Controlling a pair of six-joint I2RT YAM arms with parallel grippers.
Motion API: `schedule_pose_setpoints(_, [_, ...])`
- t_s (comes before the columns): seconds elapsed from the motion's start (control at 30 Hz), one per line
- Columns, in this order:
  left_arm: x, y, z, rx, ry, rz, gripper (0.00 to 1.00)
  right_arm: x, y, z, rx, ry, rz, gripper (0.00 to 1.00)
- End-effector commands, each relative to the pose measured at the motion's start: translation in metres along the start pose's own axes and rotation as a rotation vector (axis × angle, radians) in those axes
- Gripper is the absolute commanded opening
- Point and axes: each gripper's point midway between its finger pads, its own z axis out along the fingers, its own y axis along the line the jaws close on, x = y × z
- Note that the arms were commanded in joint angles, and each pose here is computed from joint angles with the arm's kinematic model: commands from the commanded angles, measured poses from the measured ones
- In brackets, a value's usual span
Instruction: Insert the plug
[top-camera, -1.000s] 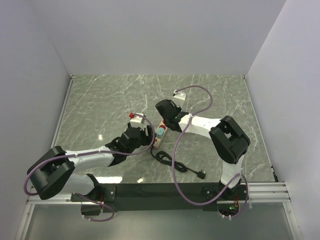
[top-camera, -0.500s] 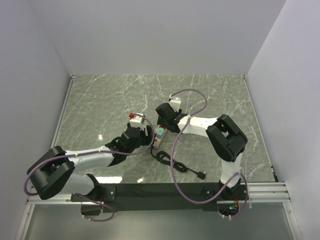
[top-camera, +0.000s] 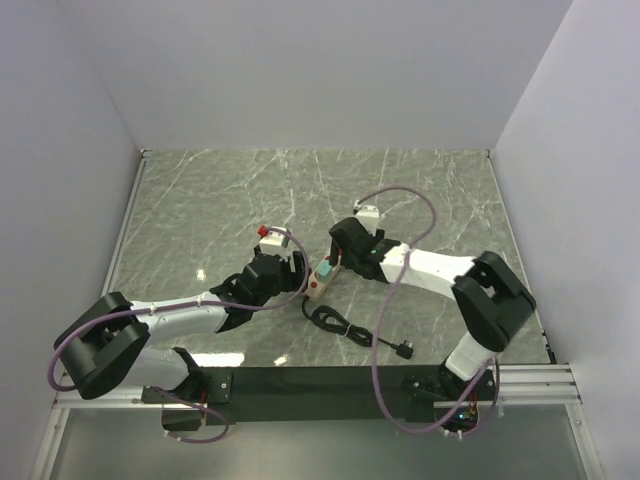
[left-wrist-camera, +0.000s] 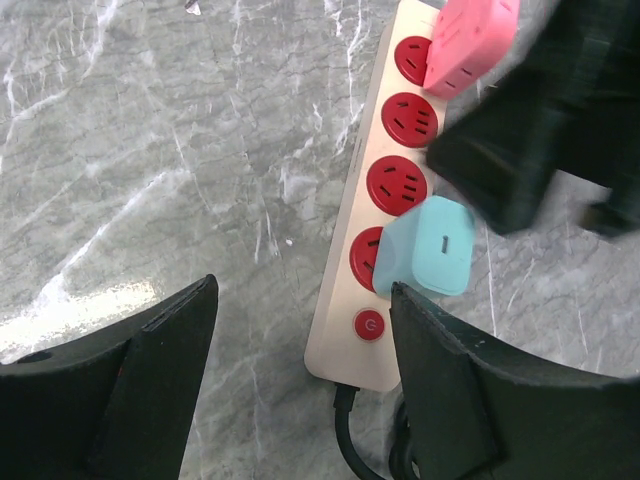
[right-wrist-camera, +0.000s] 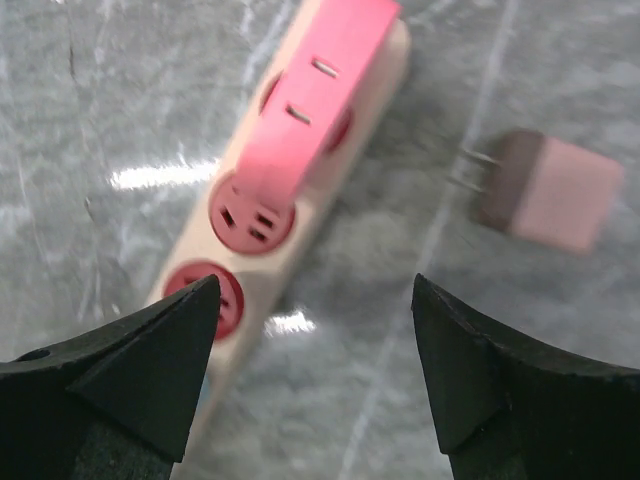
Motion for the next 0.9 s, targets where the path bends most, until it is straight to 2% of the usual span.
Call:
schedule_pose_setpoints(0.0, [-0.019, -0.006, 0.001, 0.008, -0.054, -0.023, 0.76, -0.007, -0.012, -0.027, -0.013, -0.03, -0.012, 0.84])
schedule_pose_setpoints(0.1, [-0.017, -0.004, 0.003, -0.005, -0.048, -0.02, 0.75, -0.009, -0.017, -0.039, -0.031, -0.05, 0.004, 0.84])
schedule_pose_setpoints(0.23, [-0.016, -0.003, 0.003, -0.007, -0.047, -0.023, 0.75, -0.015, -0.045, -0.045, 0.056, -0.087, 0.023, 0.85])
schedule_pose_setpoints(0.43, [-0.018, -0.003, 0.0, -0.003, -0.053, -0.025, 0.75, -0.01, -0.084, -0.016, 0.141, -0.037, 0.066, 0.81])
schedule_pose_setpoints(0.63, [-0.019, 0.0, 0.0, -0.016, -0.06, -0.018, 0.75, -0.013, -0.091, 0.01, 0.164, -0.014, 0.082, 0.74])
schedule_pose_setpoints(0.87, [-0.016, 0.002, 0.005, -0.029, -0.045, -0.008, 0.75, -0.013, -0.088, 0.024, 0.166, -0.007, 0.073, 0.73])
